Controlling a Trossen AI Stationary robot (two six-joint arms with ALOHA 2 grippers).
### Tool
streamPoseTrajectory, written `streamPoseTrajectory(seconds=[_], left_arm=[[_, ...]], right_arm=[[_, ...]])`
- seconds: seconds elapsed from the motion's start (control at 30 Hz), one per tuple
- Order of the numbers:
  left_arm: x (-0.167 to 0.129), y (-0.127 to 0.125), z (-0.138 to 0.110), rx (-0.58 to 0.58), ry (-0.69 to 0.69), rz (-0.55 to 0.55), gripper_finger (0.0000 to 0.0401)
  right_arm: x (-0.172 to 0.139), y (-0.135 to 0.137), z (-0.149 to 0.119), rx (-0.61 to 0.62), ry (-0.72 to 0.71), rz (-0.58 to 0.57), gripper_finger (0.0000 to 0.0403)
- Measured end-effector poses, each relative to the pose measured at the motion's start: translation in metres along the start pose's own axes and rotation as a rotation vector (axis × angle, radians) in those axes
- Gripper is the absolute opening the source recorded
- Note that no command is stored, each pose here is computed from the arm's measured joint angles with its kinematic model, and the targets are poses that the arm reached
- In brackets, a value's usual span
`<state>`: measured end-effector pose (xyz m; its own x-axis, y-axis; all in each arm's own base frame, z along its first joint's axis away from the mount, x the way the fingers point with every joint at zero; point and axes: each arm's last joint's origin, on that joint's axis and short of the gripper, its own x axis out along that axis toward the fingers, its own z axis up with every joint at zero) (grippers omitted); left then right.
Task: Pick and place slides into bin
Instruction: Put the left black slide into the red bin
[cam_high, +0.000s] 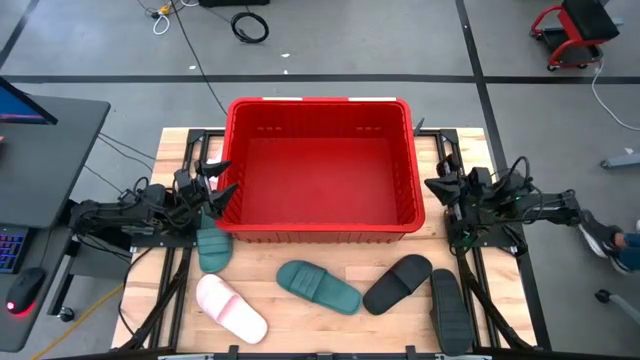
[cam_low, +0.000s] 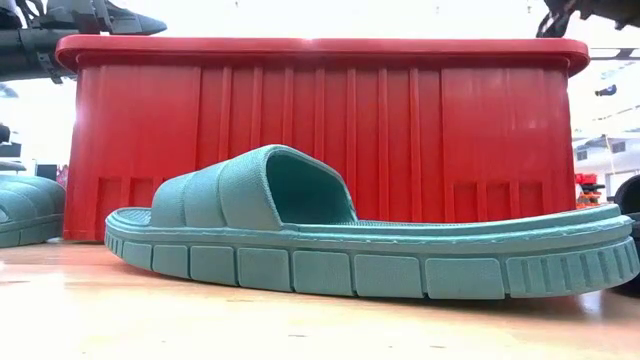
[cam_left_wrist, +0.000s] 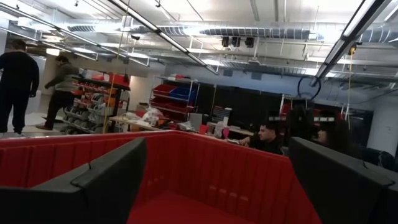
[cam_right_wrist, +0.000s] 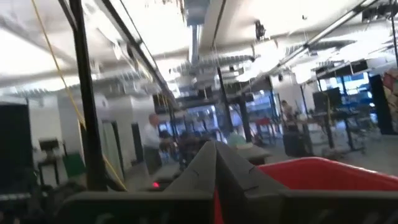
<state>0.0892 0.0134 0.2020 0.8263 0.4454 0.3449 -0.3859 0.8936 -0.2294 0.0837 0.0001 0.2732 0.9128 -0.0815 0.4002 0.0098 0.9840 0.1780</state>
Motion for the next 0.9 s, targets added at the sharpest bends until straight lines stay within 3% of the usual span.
streamPoseTrajectory(seconds=[0.23,0.47,0.9], left_arm=[[0.000,0.000,0.000,-0.002,-0.002,0.000,0.0396],[0.000,0.000,0.001,-0.006,-0.013,-0.001,0.0396],[0.000,0.000,0.001,-0.007,-0.013,-0.001,0.0396]], right_arm=[[0.043,0.011,0.034,-0.064,0.225,-0.010,0.0013],[0.097,0.025,0.051,0.013,0.406,0.035,0.0004],[0.182,0.100,0.062,0.106,0.676,0.038,0.0003]])
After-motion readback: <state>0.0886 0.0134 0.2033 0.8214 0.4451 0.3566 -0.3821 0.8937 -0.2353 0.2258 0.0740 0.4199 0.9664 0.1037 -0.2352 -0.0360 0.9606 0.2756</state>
